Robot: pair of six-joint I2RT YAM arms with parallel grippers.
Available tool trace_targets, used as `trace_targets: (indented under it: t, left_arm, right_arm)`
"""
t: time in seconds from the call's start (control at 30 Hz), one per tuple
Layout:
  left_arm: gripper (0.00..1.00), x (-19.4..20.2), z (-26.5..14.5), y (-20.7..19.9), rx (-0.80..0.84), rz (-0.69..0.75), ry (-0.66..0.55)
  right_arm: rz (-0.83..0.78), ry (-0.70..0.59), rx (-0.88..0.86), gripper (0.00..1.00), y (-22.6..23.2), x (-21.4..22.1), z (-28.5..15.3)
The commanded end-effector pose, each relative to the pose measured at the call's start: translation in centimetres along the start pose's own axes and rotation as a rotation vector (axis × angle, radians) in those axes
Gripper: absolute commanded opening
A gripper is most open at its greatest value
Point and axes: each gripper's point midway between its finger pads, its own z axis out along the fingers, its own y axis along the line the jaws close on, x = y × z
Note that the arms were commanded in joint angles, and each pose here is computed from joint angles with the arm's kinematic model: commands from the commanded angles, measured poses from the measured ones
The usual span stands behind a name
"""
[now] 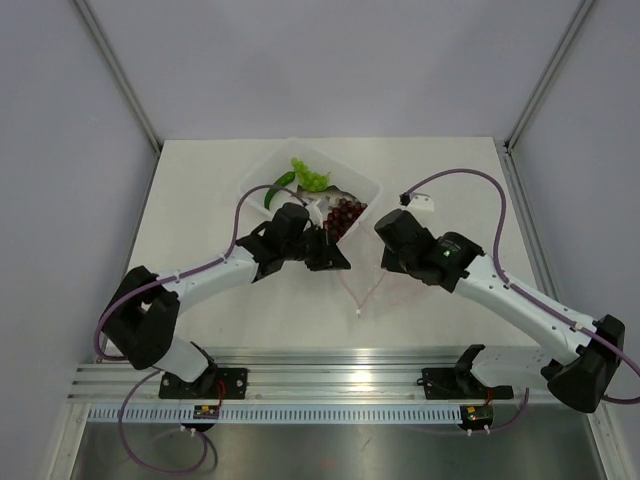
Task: Place the food in the zip-top bag and seal the zipper
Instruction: Open the zipper of the food storage bag.
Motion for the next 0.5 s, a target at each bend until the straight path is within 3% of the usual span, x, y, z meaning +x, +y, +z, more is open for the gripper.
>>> trace_targets:
  t: [0.0,0.1,0.2,0.23,0.37,0.4,0.47]
  left_arm:
    - [0.00,-2.3,0.1,-1.3,-0.034,0.110,-0.005]
    - [0.00,-3.6,0.5,-1.8,-0.054,0.167,-0.003]
    - [0.13,-4.9,0.6,-2.3,-0.079,0.231,0.001]
    - [0.37,-5.1,0.6,-2.4,-0.084,0.265,0.007]
    - [0.78,-5.8,-0.1,-2.5,-0.132,0.344,0.049]
    - [0.84,-6.0,-0.4,-2.6,-0.143,0.365,0.051]
    - [0.84,-6.7,-1.5,-3.1,-0.163,0.430,0.049]
  right_arm:
    - [-0.031,-0.120,0.091,0.00,-2.9,-4.3,-2.7]
    - [-0.031,-0.165,0.137,0.00,-3.7,-6.0,-3.4]
    - [-0.031,-0.171,0.141,0.00,-3.5,-6.6,-3.7]
    - [-0.029,-0.172,0.128,0.00,-3.2,-6.7,-3.7]
    - [-0.022,-0.159,0.147,0.00,-3.0,-6.9,-3.1]
    - [-0.025,-0.149,0.158,0.00,-2.9,-6.8,-2.8]
    - [-0.014,-0.137,0.161,0.00,-3.0,-7.0,-2.4]
